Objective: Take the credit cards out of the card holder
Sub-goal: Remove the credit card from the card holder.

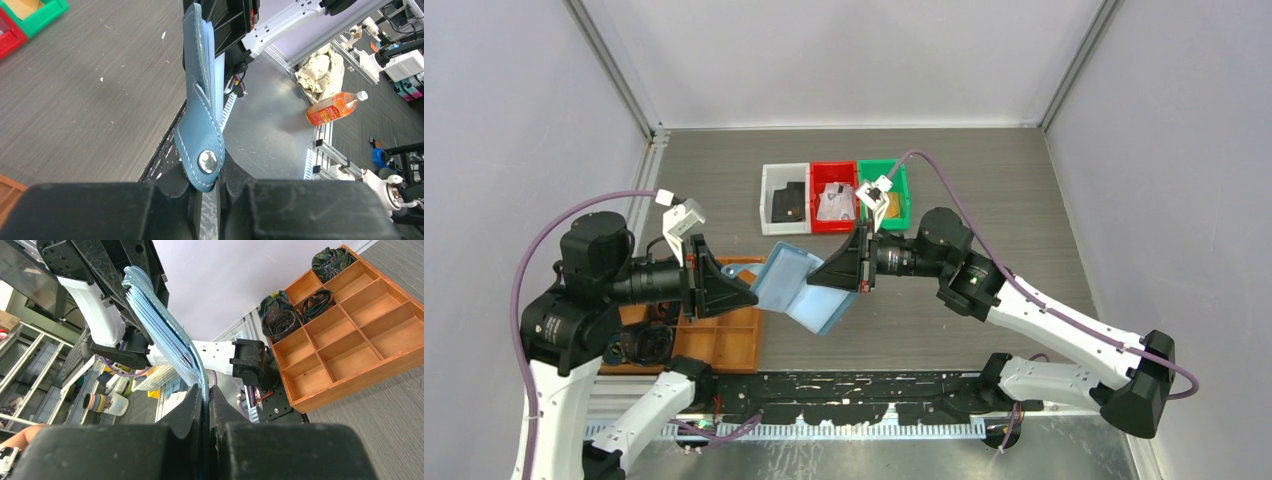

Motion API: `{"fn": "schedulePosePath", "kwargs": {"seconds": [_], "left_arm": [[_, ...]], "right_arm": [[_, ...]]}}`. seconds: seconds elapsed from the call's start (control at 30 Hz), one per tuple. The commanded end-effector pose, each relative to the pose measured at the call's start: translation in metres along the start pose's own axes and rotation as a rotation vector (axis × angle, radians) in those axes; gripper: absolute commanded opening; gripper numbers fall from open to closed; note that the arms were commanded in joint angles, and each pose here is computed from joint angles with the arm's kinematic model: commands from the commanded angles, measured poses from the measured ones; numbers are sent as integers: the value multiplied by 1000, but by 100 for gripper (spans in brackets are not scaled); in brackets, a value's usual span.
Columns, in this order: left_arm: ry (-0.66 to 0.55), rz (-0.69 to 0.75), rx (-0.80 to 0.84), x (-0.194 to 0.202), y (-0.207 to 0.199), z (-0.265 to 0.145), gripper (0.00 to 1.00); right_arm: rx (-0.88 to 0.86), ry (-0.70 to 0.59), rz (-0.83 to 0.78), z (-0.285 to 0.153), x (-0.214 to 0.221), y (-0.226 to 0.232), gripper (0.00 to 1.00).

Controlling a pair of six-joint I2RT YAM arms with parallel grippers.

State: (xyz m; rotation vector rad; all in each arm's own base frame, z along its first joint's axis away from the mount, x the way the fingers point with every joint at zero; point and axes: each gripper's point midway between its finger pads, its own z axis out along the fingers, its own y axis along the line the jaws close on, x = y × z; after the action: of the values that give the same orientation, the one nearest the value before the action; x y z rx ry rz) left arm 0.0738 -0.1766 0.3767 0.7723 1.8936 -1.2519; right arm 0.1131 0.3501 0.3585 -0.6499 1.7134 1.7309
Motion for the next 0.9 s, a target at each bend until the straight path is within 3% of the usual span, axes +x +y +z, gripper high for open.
{"fn": "schedulePosePath", "kwargs": {"seconds": [0.0,0.33,0.6,0.87], "left_arm": [[-90,61,11,-21,-8,-2,12],[-134,2,-5,-35,-2,3,8],[-235,-83,-66,-48,16,9,20],[-266,-119,-117,-49,29,11,19]], "right_arm": [[-42,-43,-41,-3,-12,13,1],[-66,-44,-48,-3,-14,19,1],[-111,-73,-58,0,-18,27,1],[-139,-84,-68,2,-20,34,1]]}}
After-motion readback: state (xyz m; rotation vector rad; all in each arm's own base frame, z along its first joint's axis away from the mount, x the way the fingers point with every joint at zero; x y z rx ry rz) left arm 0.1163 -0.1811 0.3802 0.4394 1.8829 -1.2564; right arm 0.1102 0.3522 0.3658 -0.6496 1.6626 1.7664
